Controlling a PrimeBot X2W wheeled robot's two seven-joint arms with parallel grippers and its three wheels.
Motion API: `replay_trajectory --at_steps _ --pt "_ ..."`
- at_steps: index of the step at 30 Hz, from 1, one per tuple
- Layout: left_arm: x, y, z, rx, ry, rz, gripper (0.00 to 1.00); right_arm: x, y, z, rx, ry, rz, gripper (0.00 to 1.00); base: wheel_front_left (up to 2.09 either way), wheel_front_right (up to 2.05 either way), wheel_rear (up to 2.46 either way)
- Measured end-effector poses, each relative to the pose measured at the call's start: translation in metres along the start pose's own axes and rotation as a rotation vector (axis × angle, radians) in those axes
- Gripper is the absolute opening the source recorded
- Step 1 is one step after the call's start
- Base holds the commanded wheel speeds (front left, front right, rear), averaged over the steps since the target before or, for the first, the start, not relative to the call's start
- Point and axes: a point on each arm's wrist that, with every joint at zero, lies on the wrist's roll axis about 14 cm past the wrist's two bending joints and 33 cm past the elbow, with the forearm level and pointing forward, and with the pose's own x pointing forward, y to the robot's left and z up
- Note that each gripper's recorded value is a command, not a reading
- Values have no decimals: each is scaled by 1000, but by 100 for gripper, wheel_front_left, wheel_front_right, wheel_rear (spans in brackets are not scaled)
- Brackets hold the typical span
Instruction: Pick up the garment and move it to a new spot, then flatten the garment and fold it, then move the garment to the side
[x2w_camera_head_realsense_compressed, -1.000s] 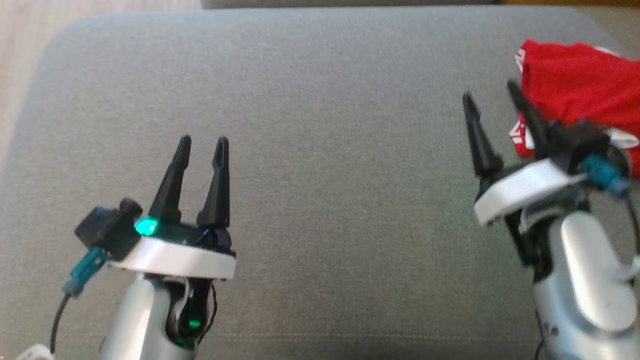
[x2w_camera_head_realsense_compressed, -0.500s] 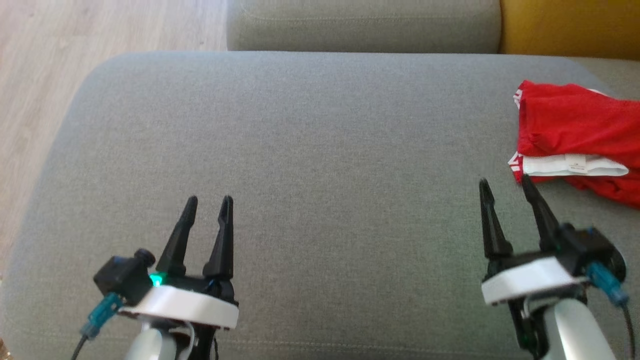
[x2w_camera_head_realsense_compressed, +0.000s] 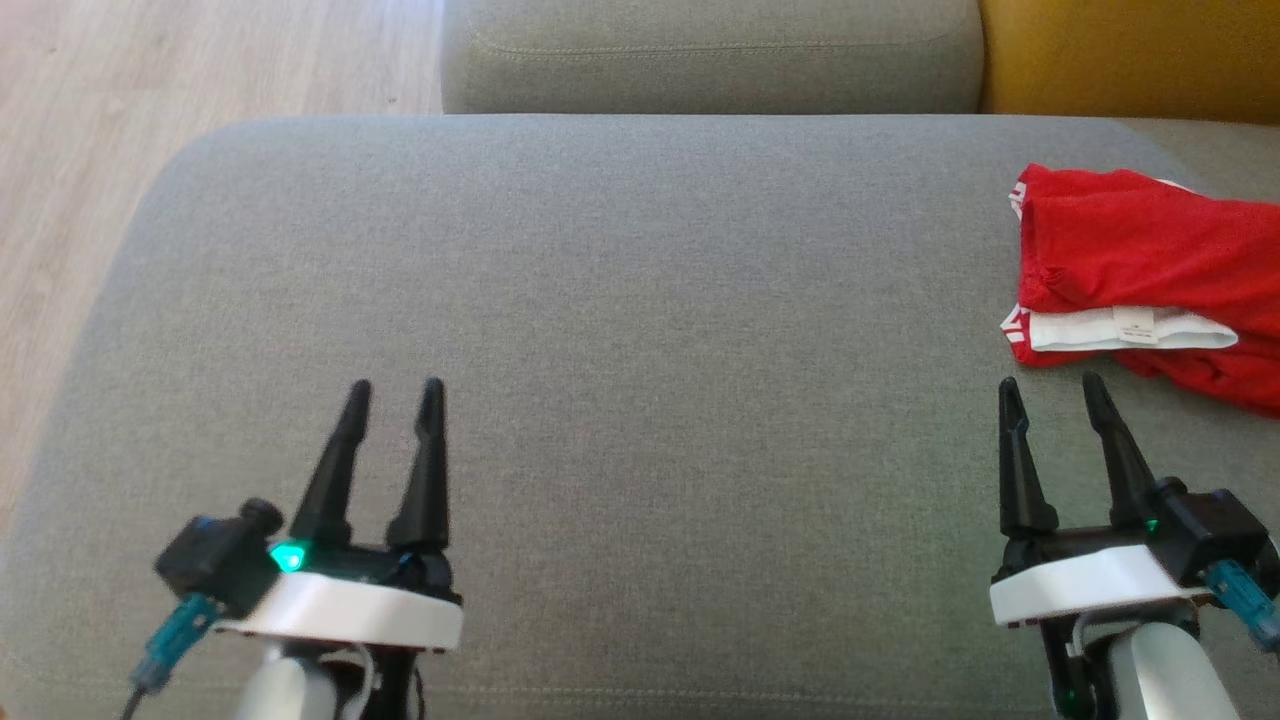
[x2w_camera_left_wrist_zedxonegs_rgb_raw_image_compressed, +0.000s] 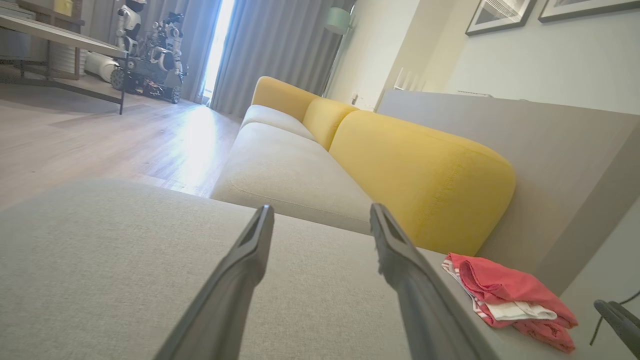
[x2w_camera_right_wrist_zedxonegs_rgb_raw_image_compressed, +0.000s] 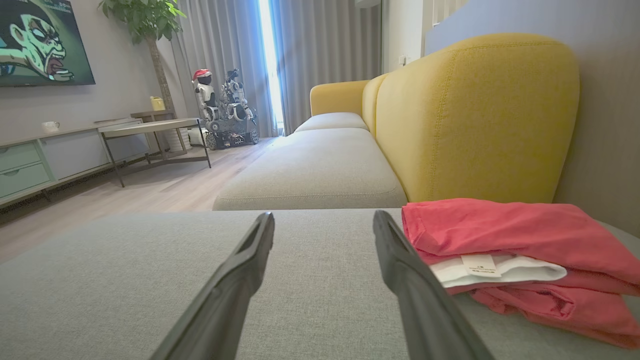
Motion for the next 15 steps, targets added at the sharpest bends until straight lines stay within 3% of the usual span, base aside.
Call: replay_trajectory --at_steps 15 --pt "-3 6 0 -5 1 21 100 0 -5 2 -1 -15 -15 100 0 0 0"
